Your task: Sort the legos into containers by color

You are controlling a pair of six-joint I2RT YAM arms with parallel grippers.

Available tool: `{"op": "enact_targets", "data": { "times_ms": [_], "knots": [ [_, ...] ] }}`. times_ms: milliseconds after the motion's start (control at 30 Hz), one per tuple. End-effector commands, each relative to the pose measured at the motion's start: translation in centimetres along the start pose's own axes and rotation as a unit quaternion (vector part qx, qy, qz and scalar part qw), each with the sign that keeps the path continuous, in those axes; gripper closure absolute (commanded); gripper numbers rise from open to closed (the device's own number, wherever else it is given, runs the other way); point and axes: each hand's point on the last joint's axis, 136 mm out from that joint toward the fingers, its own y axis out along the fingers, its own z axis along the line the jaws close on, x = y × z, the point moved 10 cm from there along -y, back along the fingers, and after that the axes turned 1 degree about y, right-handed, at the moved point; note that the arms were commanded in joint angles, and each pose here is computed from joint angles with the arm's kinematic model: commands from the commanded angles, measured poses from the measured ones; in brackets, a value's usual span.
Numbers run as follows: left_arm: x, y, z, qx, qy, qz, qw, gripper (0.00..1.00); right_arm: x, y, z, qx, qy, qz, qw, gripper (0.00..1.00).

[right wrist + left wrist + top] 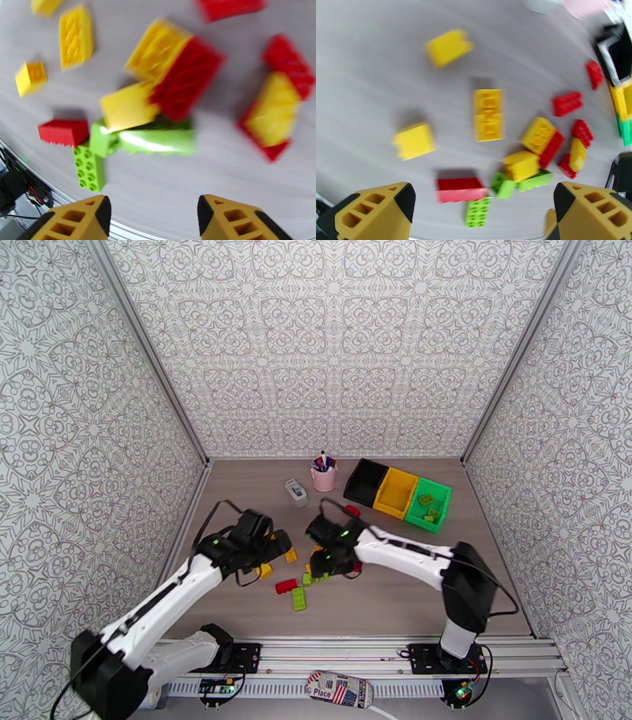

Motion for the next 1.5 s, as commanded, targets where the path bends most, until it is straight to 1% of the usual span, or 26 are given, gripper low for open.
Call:
{"op": "enact_targets", "data": {
  "times_ms": [0,100,200,267,500,767,900,1033,1167,1300,1467],
  "knots": [
    [-0.9,-0.6,3.0,0.033,-0.038,0.009,0.999,0.01,-0.5,1.0,3.4,0.012,-0.003,-0.001,1.0,0.38],
    [-1.4,-1.5,4.7,0.034,-0.055,0.006,0.998,0.01,-1.5,2.3,5.6,0.011,-0.023,0.01,1.0,0.38],
    [-1.9,-2.1,5.9,0.036,-0.067,0.006,0.997,0.01,-2.0,3.5,6.7,-0.001,-0.028,0.022,0.999,0.38],
    [-2.3,-2.4,6.5,0.037,-0.072,0.006,0.997,0.01,-2.3,4.4,6.7,-0.018,-0.025,0.03,0.999,0.38],
    [-3.5,-2.7,7.8,0.038,-0.086,0.012,0.996,0.01,-2.5,6.3,6.4,-0.041,-0.017,0.041,0.998,0.4],
    [-4.3,-3.0,8.7,0.041,-0.097,0.013,0.994,0.01,-2.6,7.3,6.8,-0.062,-0.027,0.043,0.997,0.44],
    [-4.5,-2.9,8.9,0.043,-0.101,0.013,0.994,0.01,-2.6,7.4,6.8,-0.064,-0.031,0.043,0.997,0.53],
    [-4.5,-2.7,8.9,0.04,-0.106,0.013,0.993,0.01,-2.6,6.6,6.9,-0.06,-0.035,0.037,0.997,0.63],
    [-4.2,-2.4,8.2,0.018,-0.107,0.012,0.994,0.01,-2.4,4.4,7.0,-0.041,-0.038,0.017,0.998,0.69],
    [-3.3,-1.6,6.4,-0.04,-0.103,0.017,0.994,0.01,-2.0,1.7,6.6,-0.013,-0.035,-0.003,0.999,0.72],
    [-1.8,-0.6,2.9,-0.12,-0.084,0.028,0.989,0.01,-0.7,-1.2,4.3,0.03,-0.003,-0.023,0.999,0.75]
  ]
}}
